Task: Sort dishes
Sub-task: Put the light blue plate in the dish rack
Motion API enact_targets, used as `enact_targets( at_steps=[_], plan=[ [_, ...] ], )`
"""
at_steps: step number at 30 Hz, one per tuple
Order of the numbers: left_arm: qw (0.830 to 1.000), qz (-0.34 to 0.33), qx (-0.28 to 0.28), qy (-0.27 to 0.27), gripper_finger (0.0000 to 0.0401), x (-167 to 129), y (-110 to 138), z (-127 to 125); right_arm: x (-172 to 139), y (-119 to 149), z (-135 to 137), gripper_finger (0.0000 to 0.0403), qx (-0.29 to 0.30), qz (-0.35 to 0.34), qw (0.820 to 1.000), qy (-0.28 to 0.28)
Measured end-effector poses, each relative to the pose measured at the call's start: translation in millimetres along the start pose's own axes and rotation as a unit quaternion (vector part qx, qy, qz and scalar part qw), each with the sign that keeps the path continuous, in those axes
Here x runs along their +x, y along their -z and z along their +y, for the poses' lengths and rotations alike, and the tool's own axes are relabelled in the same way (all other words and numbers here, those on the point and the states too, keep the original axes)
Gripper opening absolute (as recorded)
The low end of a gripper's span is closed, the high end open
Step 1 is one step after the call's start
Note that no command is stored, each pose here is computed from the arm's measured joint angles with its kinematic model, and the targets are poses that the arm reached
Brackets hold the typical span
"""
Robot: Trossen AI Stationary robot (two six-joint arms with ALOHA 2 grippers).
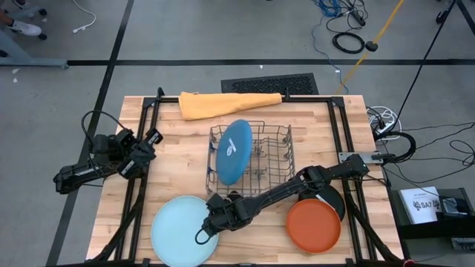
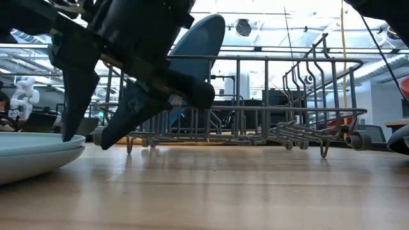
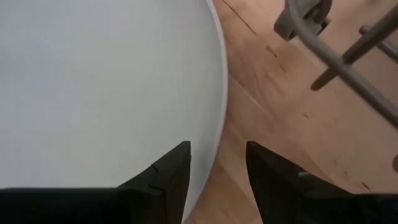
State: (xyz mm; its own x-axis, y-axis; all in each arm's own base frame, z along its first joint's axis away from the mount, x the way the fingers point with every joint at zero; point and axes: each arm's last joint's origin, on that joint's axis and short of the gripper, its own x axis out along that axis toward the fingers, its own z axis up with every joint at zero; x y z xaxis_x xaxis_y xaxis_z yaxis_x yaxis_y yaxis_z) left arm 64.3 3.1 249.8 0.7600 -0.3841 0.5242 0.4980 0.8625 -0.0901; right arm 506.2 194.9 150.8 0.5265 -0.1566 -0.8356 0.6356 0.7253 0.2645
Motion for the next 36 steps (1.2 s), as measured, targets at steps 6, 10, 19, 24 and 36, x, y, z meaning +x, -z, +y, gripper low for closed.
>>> enact_targets(
  at_steps=[6,10,19,24,36],
  plan=[
    [1.0,0.0,0.0,0.0,0.0,0.0,0.0,0.0,0.2,0.3,0.2,0.015,0.0,0.0,1.0,-0.001],
    [1.0,0.0,0.0,0.0,0.0,0.0,0.0,0.0,3.5,1.6,-0.1,0.0165,0.0,-0.005,1.0,0.003],
    [1.0,0.002,0.0,0.002,0.0,0.0,0.1,-0.1,16.2,1.6,-0.8,0.0151,-0.003,-0.011,1.0,-0.006],
    [1.0,0.002,0.0,0.003,0.0,0.0,0.2,-0.1,14.9,0.6,-0.6,0.0092,-0.012,-0.025,1.0,0.0],
    [1.0,0.003,0.0,0.004,0.0,0.0,0.2,-0.2,14.7,-0.6,-0.3,0.0013,-0.033,-0.036,0.999,0.003]
  ],
)
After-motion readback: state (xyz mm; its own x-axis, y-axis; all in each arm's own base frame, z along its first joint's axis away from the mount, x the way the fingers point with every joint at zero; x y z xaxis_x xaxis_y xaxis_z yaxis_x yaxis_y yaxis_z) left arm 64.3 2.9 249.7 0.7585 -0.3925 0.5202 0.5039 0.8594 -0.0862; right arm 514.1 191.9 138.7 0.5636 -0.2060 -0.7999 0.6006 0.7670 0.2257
